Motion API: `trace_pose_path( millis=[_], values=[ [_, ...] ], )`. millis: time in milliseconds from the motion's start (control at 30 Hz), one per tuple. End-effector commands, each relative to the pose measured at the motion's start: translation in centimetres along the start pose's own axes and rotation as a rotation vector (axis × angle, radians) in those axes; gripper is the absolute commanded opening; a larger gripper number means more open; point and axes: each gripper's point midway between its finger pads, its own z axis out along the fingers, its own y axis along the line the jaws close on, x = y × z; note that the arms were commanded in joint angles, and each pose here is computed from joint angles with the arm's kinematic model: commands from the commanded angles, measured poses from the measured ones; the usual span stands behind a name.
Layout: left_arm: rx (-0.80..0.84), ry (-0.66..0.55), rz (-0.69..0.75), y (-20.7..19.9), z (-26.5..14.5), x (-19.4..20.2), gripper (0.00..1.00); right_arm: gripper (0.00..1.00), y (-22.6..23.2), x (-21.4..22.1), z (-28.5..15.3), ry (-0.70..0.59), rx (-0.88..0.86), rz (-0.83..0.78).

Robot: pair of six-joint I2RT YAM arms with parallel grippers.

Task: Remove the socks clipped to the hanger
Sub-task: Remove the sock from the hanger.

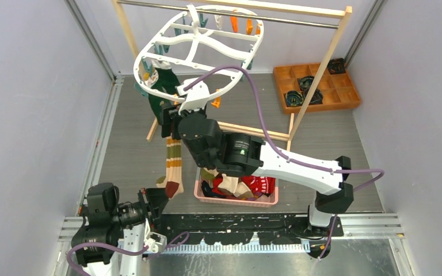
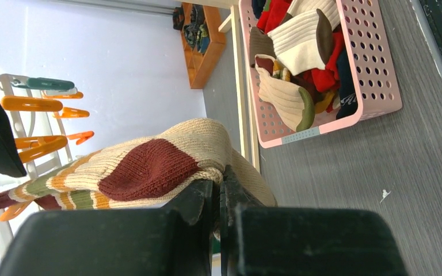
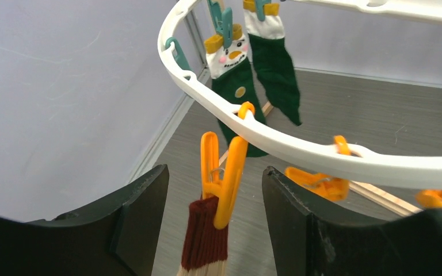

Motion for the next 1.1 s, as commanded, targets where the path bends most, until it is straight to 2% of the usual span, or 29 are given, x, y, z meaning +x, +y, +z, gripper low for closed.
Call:
trace_pose_path(
  millis=[0, 200, 433, 633, 667, 833, 967, 1033, 1067],
  values=[
    [-0.009, -0.061, 0.294, 0.9, 0.2, -1.5, 0.0, 0.66, -0.2, -1.5, 0.7, -0.041, 0.043, -0.04],
    [-0.019, -0.072, 0.295, 1.0, 0.2, -1.7, 0.0, 0.66, 0.4, -1.4, 1.9, -0.052, 0.047, -0.048],
    [-0.018, -0.075, 0.294, 0.9, 0.2, -2.0, 0.0, 0.6, -0.2, -1.7, 2.9, -0.08, 0.119, -0.094],
    [-0.004, -0.074, 0.301, 0.5, 0.2, -2.0, 0.0, 0.56, -0.8, -1.8, 2.9, -0.083, 0.133, -0.065],
    [-0.002, -0.074, 0.302, 0.5, 0.2, -2.0, 0.0, 0.53, -1.0, -2.0, 2.9, -0.083, 0.134, -0.052],
    [0.005, -0.077, 0.3, 0.2, 0.2, -2.1, 0.0, 0.26, -1.4, -2.6, 3.0, -0.083, 0.091, 0.033],
    [0.019, -0.07, 0.287, -0.1, 0.3, -1.8, 0.0, 0.13, -0.9, -2.6, 2.9, -0.066, 0.024, 0.084],
    [0.023, -0.065, 0.255, -0.3, 0.4, -1.4, 0.0, 0.03, -0.5, -2.6, 2.8, -0.06, -0.007, 0.102],
    [0.021, -0.062, 0.238, -0.3, 0.4, -1.2, 0.0, 0.01, -0.2, -2.6, 2.7, -0.055, -0.025, 0.108]
  ],
)
